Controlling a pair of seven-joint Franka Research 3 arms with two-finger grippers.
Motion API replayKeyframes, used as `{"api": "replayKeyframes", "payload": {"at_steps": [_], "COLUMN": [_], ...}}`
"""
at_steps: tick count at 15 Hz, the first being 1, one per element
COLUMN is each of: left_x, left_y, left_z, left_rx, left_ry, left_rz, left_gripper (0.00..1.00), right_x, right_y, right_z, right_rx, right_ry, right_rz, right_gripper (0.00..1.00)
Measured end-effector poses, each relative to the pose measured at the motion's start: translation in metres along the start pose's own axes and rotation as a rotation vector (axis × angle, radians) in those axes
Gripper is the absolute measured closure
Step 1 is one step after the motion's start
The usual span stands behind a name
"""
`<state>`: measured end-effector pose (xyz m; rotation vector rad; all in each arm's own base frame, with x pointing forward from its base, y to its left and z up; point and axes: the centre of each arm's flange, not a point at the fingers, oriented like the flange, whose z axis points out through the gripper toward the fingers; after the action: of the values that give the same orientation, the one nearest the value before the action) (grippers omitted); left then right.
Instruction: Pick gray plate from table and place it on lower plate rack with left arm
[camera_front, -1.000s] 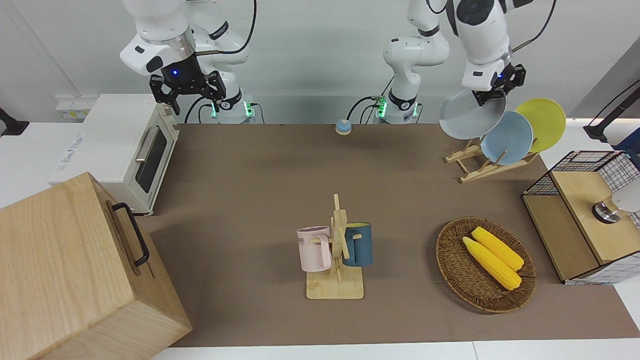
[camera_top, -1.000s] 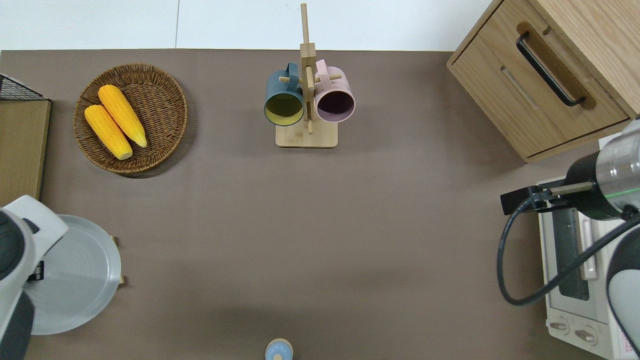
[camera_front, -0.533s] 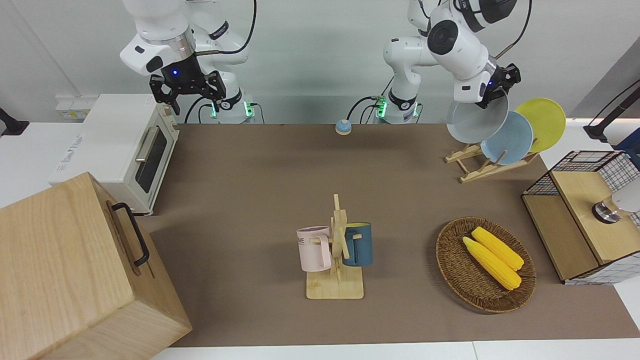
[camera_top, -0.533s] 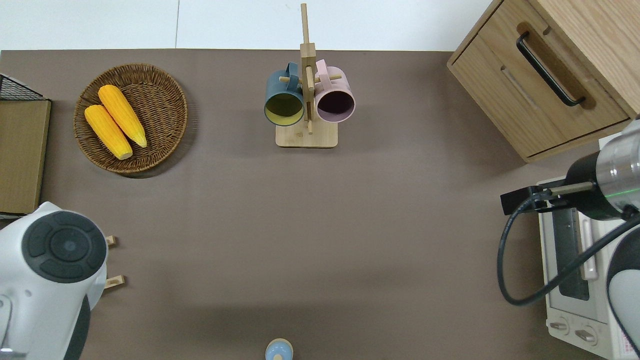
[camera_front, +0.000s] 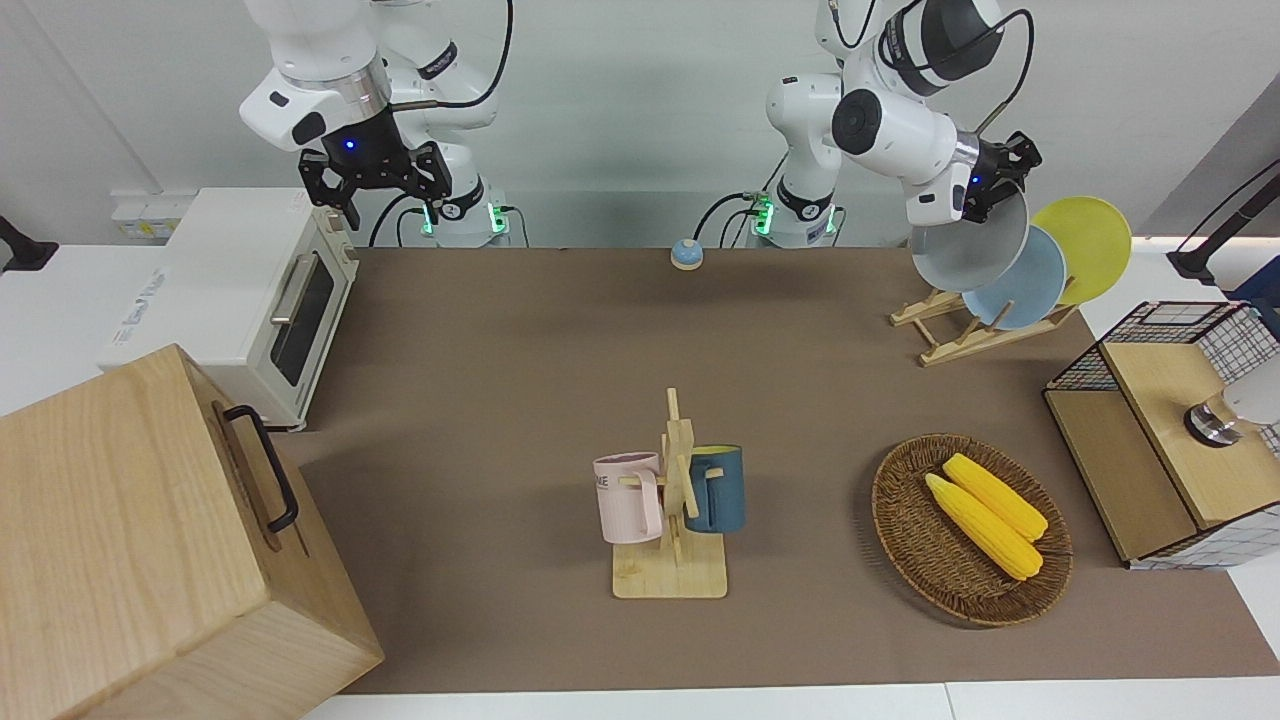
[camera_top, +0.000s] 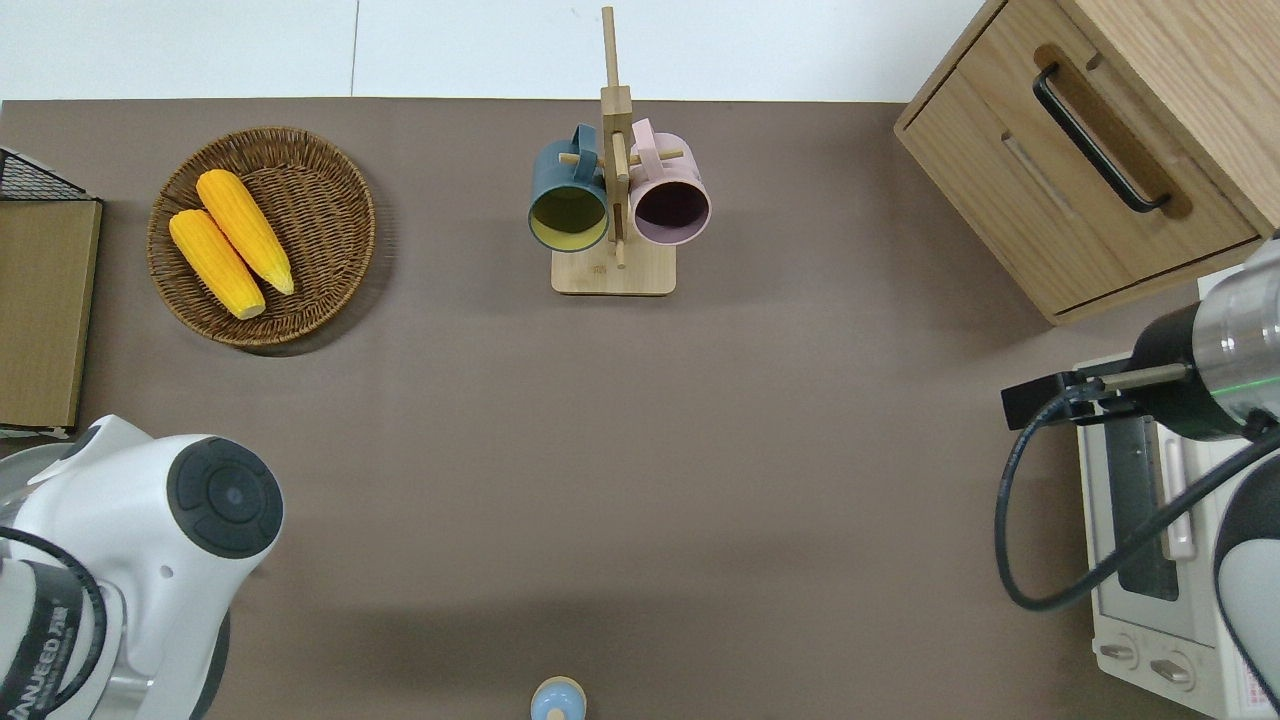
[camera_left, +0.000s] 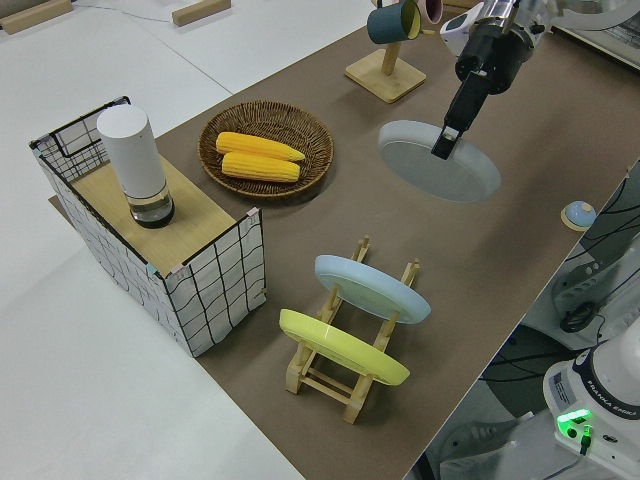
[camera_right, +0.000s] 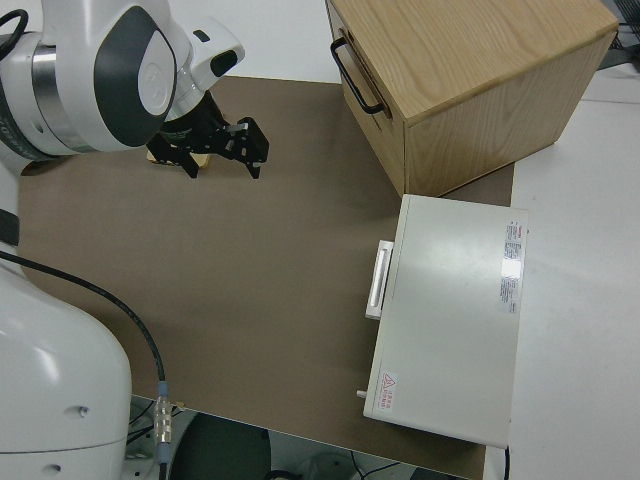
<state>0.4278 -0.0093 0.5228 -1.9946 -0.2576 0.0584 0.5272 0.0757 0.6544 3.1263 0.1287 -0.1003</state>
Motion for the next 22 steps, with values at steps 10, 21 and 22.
{"api": "replayKeyframes", "payload": {"at_steps": [10, 21, 22], "left_x": [-0.002, -0.006, -0.006], "left_y": [0.042, 0.085, 0.085], "left_z": [0.026, 0.054, 0.055], "left_rx": [0.095, 0.186, 0.187], "left_ry": [0.004, 0.017, 0.017], "left_rz": [-0.084, -0.103, -0.104], "left_gripper": [1.0, 1.0, 1.0], "right_x": [0.0, 0.0, 0.0], "right_y": [0.0, 0.0, 0.0], "right_z": [0.0, 0.0, 0.0], "right_rx": [0.0, 0.0, 0.0], "right_ry": [0.0, 0.0, 0.0], "right_rz": [0.0, 0.0, 0.0], "right_gripper": [0.01, 0.01, 0.01]}}
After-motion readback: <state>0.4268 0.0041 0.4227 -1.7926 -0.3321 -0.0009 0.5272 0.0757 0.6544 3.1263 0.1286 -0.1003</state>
